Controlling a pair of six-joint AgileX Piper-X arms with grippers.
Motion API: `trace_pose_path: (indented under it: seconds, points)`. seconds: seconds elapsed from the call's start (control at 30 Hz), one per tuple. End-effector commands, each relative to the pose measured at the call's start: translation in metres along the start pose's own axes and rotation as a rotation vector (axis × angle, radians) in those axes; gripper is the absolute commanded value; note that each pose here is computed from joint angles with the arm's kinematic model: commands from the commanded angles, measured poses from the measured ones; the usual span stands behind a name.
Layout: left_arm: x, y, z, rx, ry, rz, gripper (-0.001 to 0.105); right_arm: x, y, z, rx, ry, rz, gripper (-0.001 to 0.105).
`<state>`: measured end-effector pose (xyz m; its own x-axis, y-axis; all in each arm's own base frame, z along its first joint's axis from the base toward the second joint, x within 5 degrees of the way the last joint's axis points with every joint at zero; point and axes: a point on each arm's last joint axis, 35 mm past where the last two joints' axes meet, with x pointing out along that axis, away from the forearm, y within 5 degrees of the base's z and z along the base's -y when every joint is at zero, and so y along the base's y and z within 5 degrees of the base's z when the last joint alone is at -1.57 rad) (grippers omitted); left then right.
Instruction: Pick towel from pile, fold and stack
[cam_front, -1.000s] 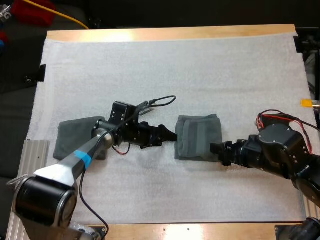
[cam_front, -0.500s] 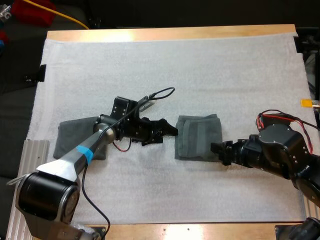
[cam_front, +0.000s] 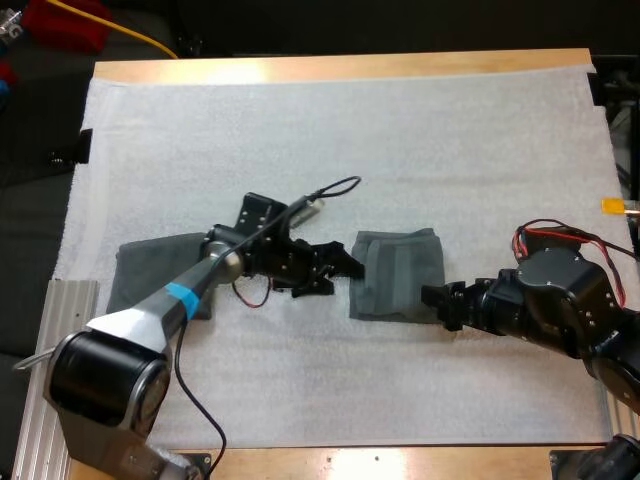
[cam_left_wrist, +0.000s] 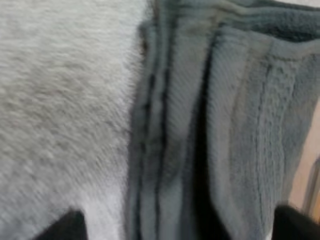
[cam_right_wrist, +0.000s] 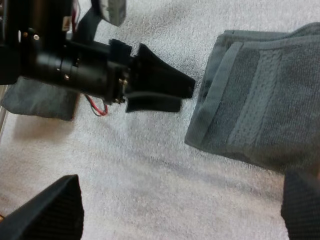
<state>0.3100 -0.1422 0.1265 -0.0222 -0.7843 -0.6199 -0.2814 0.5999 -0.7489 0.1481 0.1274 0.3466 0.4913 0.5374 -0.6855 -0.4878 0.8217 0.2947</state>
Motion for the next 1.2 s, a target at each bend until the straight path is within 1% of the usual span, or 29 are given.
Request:
trace_pose_path:
  seconds: [0.0,0.13,0.33,0.4,0.63,0.77,0.83,0.9,0.93,1.0,1.03,1.1,1.13,1.17]
  points:
    - [0.006,-0.006,-0.001,0.008,0.005,0.02,0.071,-0.003,0.0,0.002,-0.003,-0.013,-0.008,0.078]
    - [0.015,-0.014,0.002,-0.009,0.024,0.076,0.071,-0.003,0.0,0.002,-0.003,-0.013,-0.008,0.078]
    - [0.027,-0.024,0.01,-0.067,0.083,0.141,0.071,-0.003,0.0,0.001,-0.002,-0.006,-0.01,0.078]
    - [0.032,-0.029,0.012,-0.076,0.103,0.157,0.07,-0.003,0.0,0.001,-0.002,-0.006,-0.01,0.078]
    - [0.054,-0.047,0.008,-0.049,0.167,0.177,0.07,-0.003,0.0,0.001,-0.002,-0.006,-0.01,0.078]
    - [0.061,-0.054,0.006,-0.022,0.184,0.162,0.069,-0.003,0.0,0.001,-0.002,-0.006,-0.01,0.078]
    - [0.061,-0.054,0.006,-0.019,0.181,0.16,0.065,-0.003,0.0,0.001,-0.002,-0.006,-0.01,0.078]
    - [0.06,-0.054,0.007,-0.01,0.18,0.155,0.053,-0.003,0.0,0.001,-0.002,-0.006,-0.01,0.078]
    - [0.06,-0.054,0.008,-0.004,0.18,0.154,0.049,-0.003,0.0,0.001,-0.002,-0.006,-0.01,0.078]
    - [0.06,-0.054,0.007,0.006,0.184,0.156,0.03,-0.003,0.0,0.001,-0.002,-0.006,-0.01,0.078]
    - [0.06,-0.054,0.007,0.01,0.184,0.158,0.026,-0.003,0.0,0.001,-0.002,-0.006,-0.01,0.078]
    - [0.06,-0.053,0.007,0.037,0.183,0.161,0.004,-0.003,0.0,0.001,-0.002,-0.006,-0.01,0.078]
    - [0.059,-0.054,0.007,0.056,0.183,0.158,0.0,-0.003,0.0,0.001,-0.002,-0.006,-0.01,0.078]
    - [0.058,-0.055,0.006,0.098,0.183,0.154,0.0,-0.003,0.0,0.001,-0.002,-0.006,-0.01,0.078]
